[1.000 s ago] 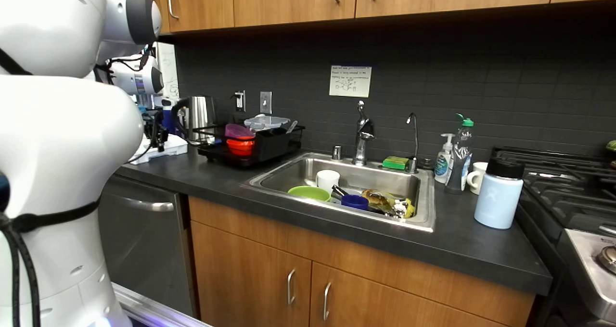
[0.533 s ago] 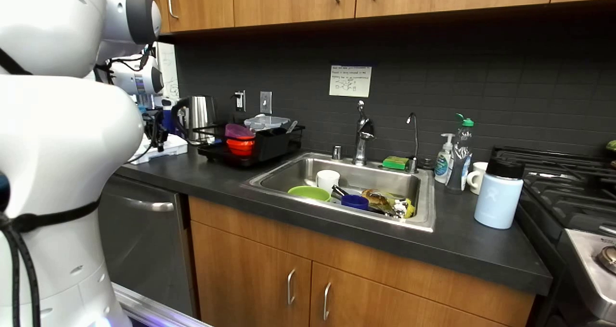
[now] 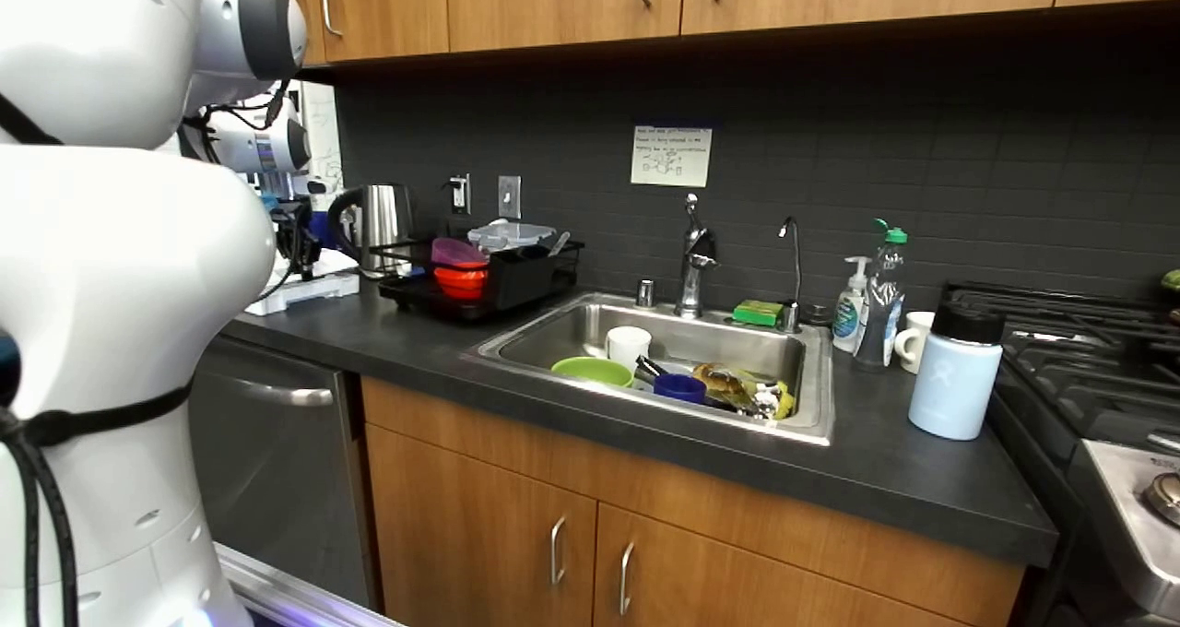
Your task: Lift the lid off the white boxed case and place it on the kitchen counter
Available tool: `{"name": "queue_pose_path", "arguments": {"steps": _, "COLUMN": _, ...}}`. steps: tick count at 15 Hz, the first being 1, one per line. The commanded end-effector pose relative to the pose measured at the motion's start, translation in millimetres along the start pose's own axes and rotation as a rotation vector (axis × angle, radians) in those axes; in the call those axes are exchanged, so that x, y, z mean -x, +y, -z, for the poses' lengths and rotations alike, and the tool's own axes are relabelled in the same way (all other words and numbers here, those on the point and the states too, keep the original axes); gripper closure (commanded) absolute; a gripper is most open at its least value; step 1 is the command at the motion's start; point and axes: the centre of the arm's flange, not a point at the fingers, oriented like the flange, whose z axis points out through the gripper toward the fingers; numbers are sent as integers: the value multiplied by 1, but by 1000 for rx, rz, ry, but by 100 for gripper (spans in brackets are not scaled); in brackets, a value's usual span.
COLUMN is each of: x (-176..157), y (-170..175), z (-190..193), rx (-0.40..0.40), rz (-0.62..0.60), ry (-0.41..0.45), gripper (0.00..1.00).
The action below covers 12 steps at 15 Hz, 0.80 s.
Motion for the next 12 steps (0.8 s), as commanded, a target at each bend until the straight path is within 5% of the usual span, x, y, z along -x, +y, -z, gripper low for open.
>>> {"name": "queue_pose_path", "arguments": {"steps": 1, "x": 2, "y": 1, "z": 38, "rx": -18, "rz": 17, "ry": 41, "gripper": 95}}
{"name": "queue_pose_path", "arguments": {"steps": 8, "x": -6, "y": 18, "z": 72, "rx": -21, "rz": 32, "ry": 102, "gripper": 95}}
{"name": "queue_pose_path", "arguments": {"steps": 12, "x": -30, "y": 56, "z": 97, "rx": -7, "rz": 9, "ry": 148, "gripper": 95}}
